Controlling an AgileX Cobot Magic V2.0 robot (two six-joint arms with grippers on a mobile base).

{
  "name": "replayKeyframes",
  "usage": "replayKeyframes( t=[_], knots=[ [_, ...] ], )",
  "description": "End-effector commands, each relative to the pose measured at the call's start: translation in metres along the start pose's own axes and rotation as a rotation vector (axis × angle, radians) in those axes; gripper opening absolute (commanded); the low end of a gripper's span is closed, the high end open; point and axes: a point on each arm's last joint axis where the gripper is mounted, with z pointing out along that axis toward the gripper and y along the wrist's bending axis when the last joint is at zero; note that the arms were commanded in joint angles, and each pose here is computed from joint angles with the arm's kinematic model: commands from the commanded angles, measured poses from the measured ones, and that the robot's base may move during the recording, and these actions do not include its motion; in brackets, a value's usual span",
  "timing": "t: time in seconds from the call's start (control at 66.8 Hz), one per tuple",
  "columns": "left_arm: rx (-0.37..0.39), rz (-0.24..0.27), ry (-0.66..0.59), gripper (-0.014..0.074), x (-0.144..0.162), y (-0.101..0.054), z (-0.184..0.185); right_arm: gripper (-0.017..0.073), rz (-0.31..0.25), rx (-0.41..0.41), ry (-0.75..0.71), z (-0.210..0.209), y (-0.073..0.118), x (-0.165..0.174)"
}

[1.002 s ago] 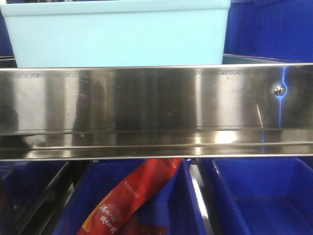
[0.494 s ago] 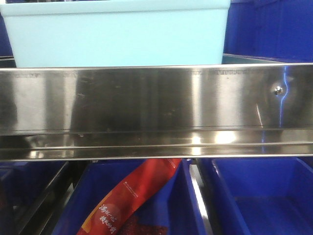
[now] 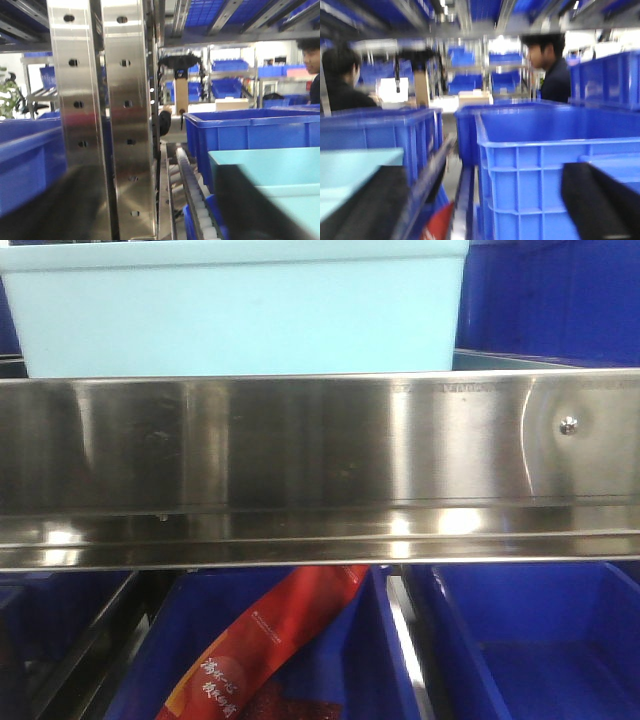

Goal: Fetch blue bin and place on conveyor start

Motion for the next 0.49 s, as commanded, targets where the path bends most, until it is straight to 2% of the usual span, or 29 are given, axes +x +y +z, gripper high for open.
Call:
replayKeyframes(
  t=[0.0, 0.075, 0.135, 0.254, 0.479],
  knots=[
    [0.005, 0.002, 0.021, 0.049, -0.014, 0.001, 0.009, 0.056, -0.063, 0.003, 0.047, 0.012, 0.0, -0.009],
    [0.009, 0.003, 0.056, 0.0482, -0.024, 0.001, 0.023, 0.0547, -0.089, -0.018, 0.129, 0.027, 0.002, -0.018],
    [0.042, 0.0, 0.09, 0.0473, -0.031, -0.001, 0.036, 0.0547, -0.09, -0.057, 0.177, 0.038, 0.005, -0.027],
    [0.157, -0.005, 0.185, 0.0473, -0.043, -0.011, 0.064, 0.0547, -0.088, -0.155, 0.276, 0.064, 0.016, -0.038],
    [0.369, 0.009, 0.367, 0.0473, -0.054, -0.054, 0.128, 0.0547, -0.107, -0.339, 0.463, 0.121, 0.052, -0.049]
  ],
)
